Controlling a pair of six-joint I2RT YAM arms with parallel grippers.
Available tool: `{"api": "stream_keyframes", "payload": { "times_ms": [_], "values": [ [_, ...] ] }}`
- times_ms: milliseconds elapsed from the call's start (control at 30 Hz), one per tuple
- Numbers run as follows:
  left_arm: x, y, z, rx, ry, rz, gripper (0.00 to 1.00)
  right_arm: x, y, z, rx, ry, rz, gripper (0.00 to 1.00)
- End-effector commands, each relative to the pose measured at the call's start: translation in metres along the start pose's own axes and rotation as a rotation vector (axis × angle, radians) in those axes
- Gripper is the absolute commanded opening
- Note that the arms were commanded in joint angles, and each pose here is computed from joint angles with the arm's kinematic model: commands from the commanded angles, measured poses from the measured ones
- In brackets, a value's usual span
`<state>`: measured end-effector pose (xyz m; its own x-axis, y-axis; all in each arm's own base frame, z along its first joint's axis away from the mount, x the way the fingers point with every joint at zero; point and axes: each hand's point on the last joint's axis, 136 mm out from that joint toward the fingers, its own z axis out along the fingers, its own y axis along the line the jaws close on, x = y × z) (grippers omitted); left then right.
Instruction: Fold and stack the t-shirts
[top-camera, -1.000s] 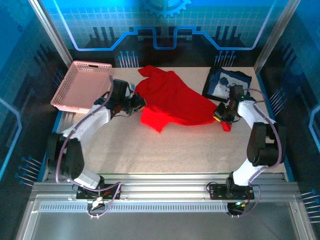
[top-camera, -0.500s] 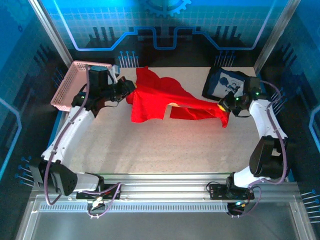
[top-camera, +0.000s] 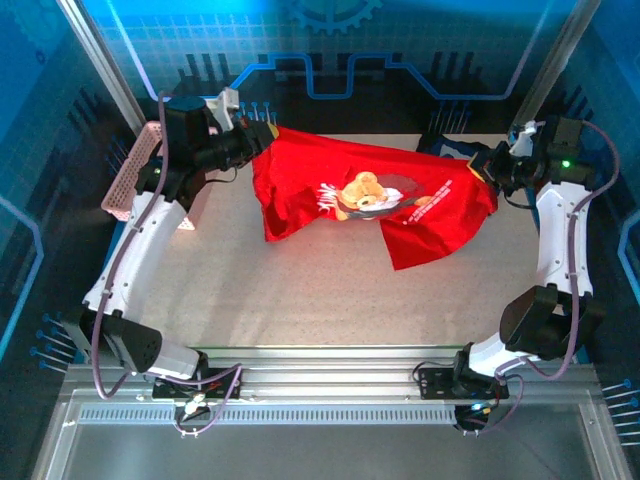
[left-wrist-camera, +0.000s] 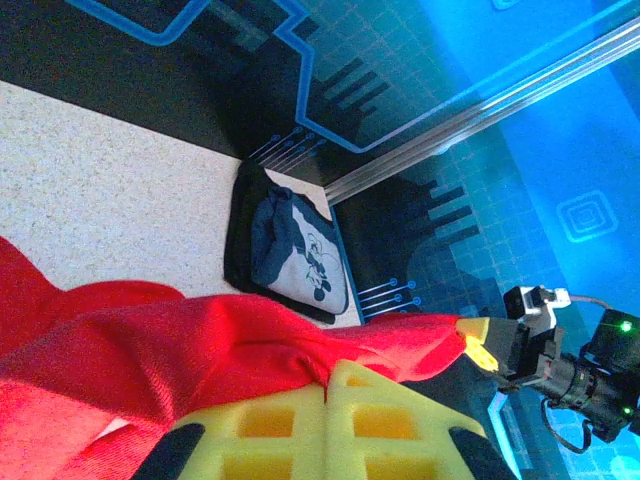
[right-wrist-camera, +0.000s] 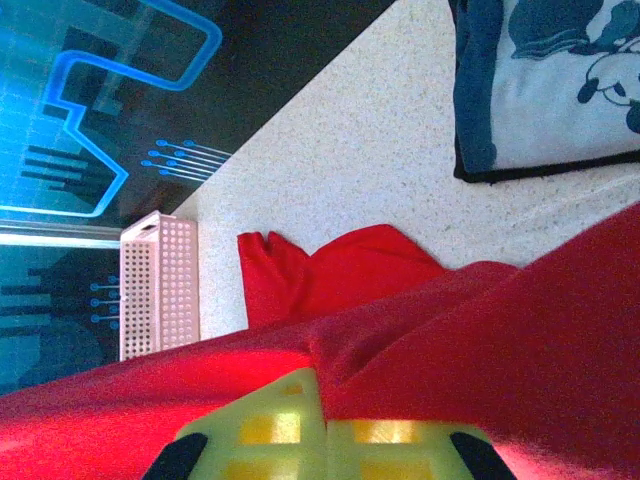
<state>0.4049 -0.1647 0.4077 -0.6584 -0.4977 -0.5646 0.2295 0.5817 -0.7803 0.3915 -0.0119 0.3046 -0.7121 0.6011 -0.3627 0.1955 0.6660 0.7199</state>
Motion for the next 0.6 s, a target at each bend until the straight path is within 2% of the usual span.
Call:
{"api": "stream_keyframes", "payload": {
  "times_ms": [0, 100, 333, 467, 567],
  "values": [
    [-0.001, 0.004, -0.007, 0.000, -0.011, 0.040, 0.00, 0.031, -0.017, 0.006, 0.016, 0.080, 0.025, 0.00],
    [0.020, 0.041, -0.013, -0.060, 0.015, -0.027, 0.00, 0.060, -0.032, 0.015, 0.038, 0.126, 0.037, 0.00],
    [0.101, 0.166, -0.053, -0.370, 0.093, -0.169, 0.00, 0.177, -0.068, 0.063, 0.140, 0.377, 0.065, 0.00],
    [0.138, 0.217, -0.072, -0.508, 0.115, -0.228, 0.00, 0.226, -0.081, 0.086, 0.192, 0.498, 0.049, 0.00],
    [0.161, 0.247, -0.075, -0.590, 0.141, -0.259, 0.00, 0.249, -0.087, 0.104, 0.244, 0.585, -0.001, 0.02]
  ]
}}
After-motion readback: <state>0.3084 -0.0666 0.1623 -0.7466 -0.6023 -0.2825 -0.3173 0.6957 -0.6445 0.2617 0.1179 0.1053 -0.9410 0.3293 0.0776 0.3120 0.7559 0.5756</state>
